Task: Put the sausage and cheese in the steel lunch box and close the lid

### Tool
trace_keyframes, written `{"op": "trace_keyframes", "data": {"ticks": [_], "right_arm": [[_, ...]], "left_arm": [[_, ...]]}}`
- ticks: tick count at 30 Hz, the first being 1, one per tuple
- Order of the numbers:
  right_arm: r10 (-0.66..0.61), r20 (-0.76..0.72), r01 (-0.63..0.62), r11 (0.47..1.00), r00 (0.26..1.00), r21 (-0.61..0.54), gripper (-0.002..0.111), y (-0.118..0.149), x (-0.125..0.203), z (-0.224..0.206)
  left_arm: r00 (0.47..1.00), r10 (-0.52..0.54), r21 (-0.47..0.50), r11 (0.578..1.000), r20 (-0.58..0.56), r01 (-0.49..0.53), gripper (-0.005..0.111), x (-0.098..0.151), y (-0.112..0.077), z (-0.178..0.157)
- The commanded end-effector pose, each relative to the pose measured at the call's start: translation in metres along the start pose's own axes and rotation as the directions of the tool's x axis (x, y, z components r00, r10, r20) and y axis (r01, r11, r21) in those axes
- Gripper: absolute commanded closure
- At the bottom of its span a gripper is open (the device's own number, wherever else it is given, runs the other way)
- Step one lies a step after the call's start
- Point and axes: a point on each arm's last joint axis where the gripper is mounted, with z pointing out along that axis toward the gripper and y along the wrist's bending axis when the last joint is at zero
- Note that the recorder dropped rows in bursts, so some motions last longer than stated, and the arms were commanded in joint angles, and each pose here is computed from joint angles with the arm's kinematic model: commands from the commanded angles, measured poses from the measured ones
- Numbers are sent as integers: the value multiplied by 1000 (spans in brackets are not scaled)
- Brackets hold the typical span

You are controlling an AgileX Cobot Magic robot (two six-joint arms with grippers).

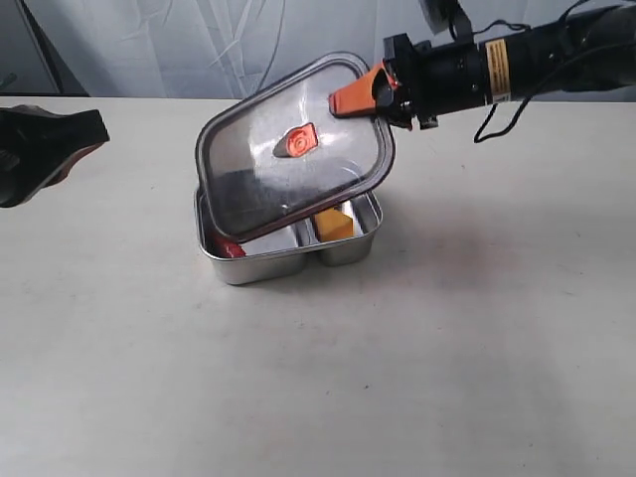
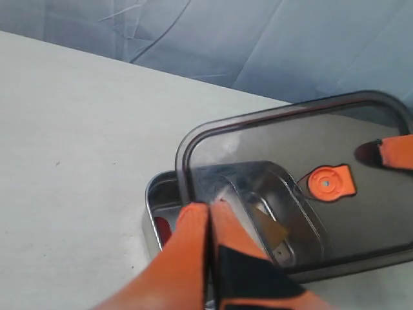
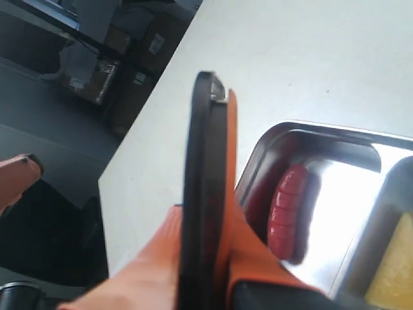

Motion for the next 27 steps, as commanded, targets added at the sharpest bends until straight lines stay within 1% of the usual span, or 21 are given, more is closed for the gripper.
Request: {"op": "trace_keyframes", "data": {"ticks": [1, 2, 4, 6, 11, 14, 19, 21, 24, 25, 27], "right_arm": [[-156, 40, 153, 985, 987, 81, 109, 43, -15, -9], [-192, 47, 187, 978, 980, 92, 109, 53, -15, -10], [-228, 60, 219, 968, 972, 122, 109, 63, -14, -10], [-227, 79, 214, 966, 971, 145, 109, 68, -11, -8], [-209, 60, 200, 972, 976, 126, 109, 72, 13, 3], [-187, 82, 178, 978, 979, 110, 109, 74, 28, 7], [-163, 128, 150, 983, 978, 106, 109, 81, 37, 1], [-133, 160, 115, 986, 978, 117, 109, 80, 41, -1], [-37, 260, 8, 994, 965, 112, 109, 75, 47, -3], [-25, 265, -4, 994, 964, 109, 109, 73, 50, -3], [-40, 245, 11, 993, 969, 118, 109, 72, 54, -1]], "left_arm": [[999, 26, -7, 1000, -20, -26, 107, 1, 0, 1], [999, 26, -7, 1000, -20, -26, 107, 1, 0, 1], [1000, 26, -6, 1000, -16, -26, 107, 1, 0, 1], [1000, 26, -6, 1000, -16, -26, 107, 1, 0, 1], [1000, 26, -6, 1000, -16, -26, 107, 1, 0, 1], [1000, 26, -6, 1000, -16, -26, 107, 1, 0, 1], [1000, 26, -6, 1000, -16, -26, 107, 1, 0, 1], [1000, 26, -6, 1000, -16, -26, 107, 1, 0, 1], [1000, 26, -6, 1000, -16, -26, 107, 1, 0, 1], [1000, 26, -6, 1000, -16, -26, 107, 1, 0, 1], [1000, 26, -6, 1000, -16, -26, 107, 1, 0, 1]]}}
